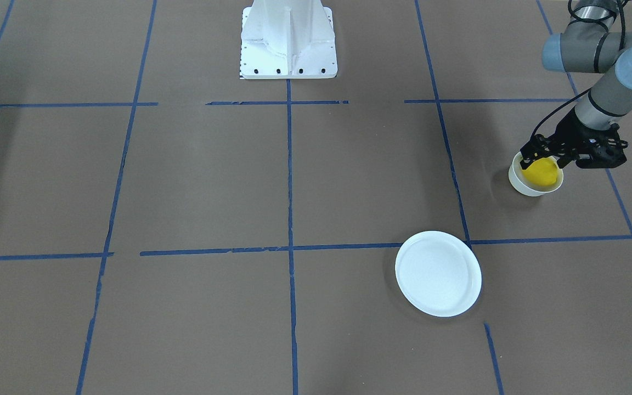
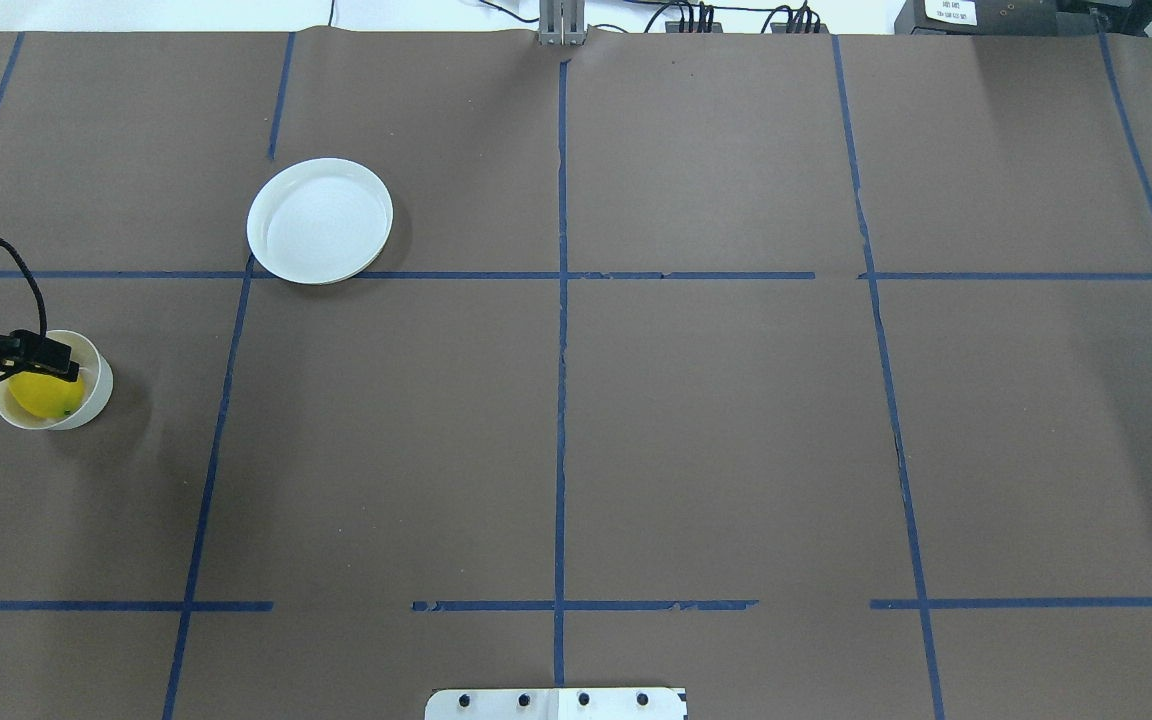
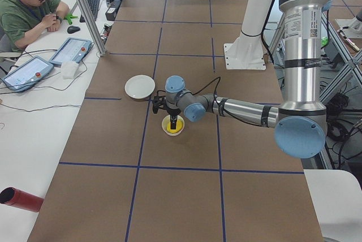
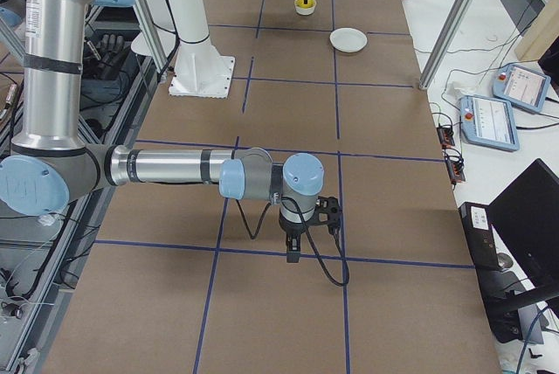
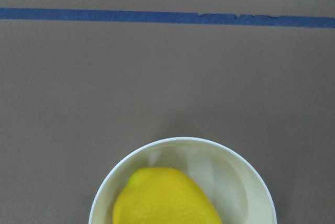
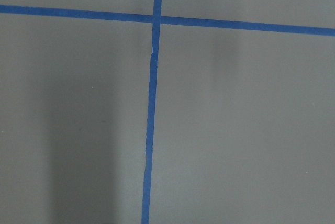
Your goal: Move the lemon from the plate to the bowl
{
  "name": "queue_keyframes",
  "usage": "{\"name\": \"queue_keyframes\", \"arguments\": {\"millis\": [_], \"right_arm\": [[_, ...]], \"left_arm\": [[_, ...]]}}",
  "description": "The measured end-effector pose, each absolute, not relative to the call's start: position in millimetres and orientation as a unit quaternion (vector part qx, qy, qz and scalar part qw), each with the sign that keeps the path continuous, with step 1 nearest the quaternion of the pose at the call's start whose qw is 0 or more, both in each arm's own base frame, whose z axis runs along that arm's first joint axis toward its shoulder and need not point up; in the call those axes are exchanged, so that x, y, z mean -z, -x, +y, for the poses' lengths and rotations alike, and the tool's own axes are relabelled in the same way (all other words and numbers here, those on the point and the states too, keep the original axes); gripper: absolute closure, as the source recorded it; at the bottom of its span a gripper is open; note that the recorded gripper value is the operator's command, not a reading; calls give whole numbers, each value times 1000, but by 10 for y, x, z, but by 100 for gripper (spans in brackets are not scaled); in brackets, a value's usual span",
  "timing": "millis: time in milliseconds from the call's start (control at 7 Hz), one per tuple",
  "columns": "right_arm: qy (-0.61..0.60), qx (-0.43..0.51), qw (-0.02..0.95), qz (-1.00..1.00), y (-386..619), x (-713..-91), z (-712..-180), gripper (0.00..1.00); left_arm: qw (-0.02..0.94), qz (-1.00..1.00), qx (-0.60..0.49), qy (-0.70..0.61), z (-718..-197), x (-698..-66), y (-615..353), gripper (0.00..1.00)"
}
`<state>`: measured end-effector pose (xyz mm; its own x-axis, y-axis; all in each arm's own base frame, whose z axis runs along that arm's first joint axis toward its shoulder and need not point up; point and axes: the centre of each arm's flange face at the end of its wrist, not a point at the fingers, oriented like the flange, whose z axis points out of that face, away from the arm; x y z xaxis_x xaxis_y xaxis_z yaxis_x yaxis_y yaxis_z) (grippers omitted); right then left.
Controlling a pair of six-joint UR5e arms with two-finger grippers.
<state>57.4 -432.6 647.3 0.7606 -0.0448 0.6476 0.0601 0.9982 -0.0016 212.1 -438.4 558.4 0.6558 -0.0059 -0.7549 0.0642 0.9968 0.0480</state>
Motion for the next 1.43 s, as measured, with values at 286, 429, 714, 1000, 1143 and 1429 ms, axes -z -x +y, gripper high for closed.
{"name": "queue_keyframes", "arguments": {"millis": [286, 429, 714, 1000, 1143, 1429], "right_arm": [[11, 28, 938, -345, -574, -6472, -4326, 0], [11, 28, 938, -345, -574, -6470, -4327, 0], [11, 28, 938, -345, -574, -6470, -4328, 0], [11, 28, 938, -345, -574, -6471, -4326, 0], [11, 28, 938, -345, -574, -6470, -4327, 0], [11, 28, 938, -345, -574, -6470, -4328, 0]], "left_arm": [[912, 405, -7, -64, -4441, -5653, -1696, 0], [917, 390, -33, -78, -4480, -5772, -1342, 0], [931, 347, -76, -81, -4503, -6080, -516, 0], [941, 326, -76, -55, -4422, -6327, 398, 0], [937, 342, -58, -37, -4323, -6420, 655, 0], [928, 371, -42, -22, -4213, -6497, 783, 0]]}}
